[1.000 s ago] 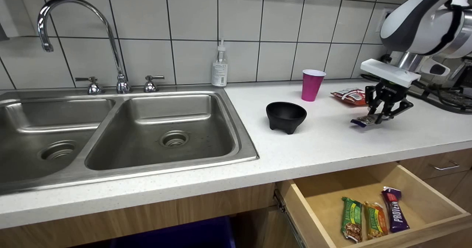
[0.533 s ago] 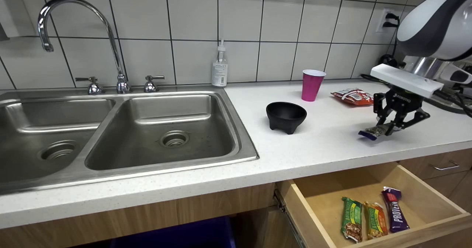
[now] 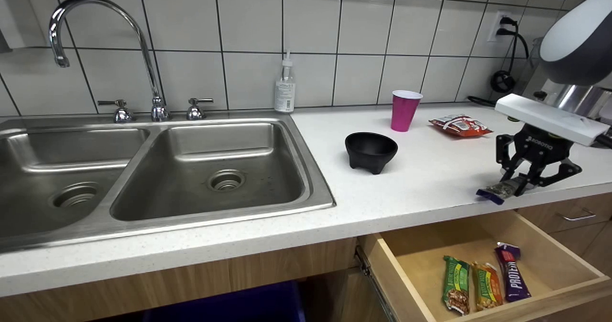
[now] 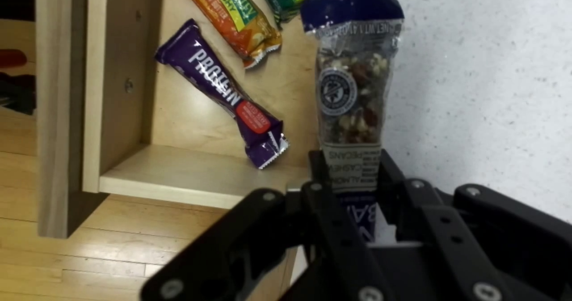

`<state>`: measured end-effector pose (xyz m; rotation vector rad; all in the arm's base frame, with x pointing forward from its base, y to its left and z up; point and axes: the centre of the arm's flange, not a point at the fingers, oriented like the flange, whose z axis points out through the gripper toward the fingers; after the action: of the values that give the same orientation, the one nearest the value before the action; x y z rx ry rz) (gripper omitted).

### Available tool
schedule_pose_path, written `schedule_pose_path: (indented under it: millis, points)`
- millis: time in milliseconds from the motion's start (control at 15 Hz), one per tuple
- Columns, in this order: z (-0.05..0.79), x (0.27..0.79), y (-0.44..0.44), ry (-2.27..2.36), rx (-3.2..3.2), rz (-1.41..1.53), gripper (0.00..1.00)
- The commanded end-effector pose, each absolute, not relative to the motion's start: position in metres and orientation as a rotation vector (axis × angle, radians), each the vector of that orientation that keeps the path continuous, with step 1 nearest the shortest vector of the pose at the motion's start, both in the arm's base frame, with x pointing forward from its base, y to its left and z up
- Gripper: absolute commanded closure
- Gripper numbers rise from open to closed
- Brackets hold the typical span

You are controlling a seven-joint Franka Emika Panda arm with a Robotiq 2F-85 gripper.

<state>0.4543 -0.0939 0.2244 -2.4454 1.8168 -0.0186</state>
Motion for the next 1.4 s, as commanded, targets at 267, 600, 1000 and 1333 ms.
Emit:
schedule_pose_path:
  millis: [267, 600, 1000, 1333]
  points:
    - [0.219, 0.409, -0.070, 1.785, -2.478, 0.014, 0.93]
    - [0.204, 0.395, -0.064, 1.792, -2.499, 0.053, 0.93]
    - [0.192, 0.399, -0.062, 1.788, -2.499, 0.008, 0.93]
    - [0.187, 0.402, -0.061, 1.782, -2.509, -0.009, 0.78]
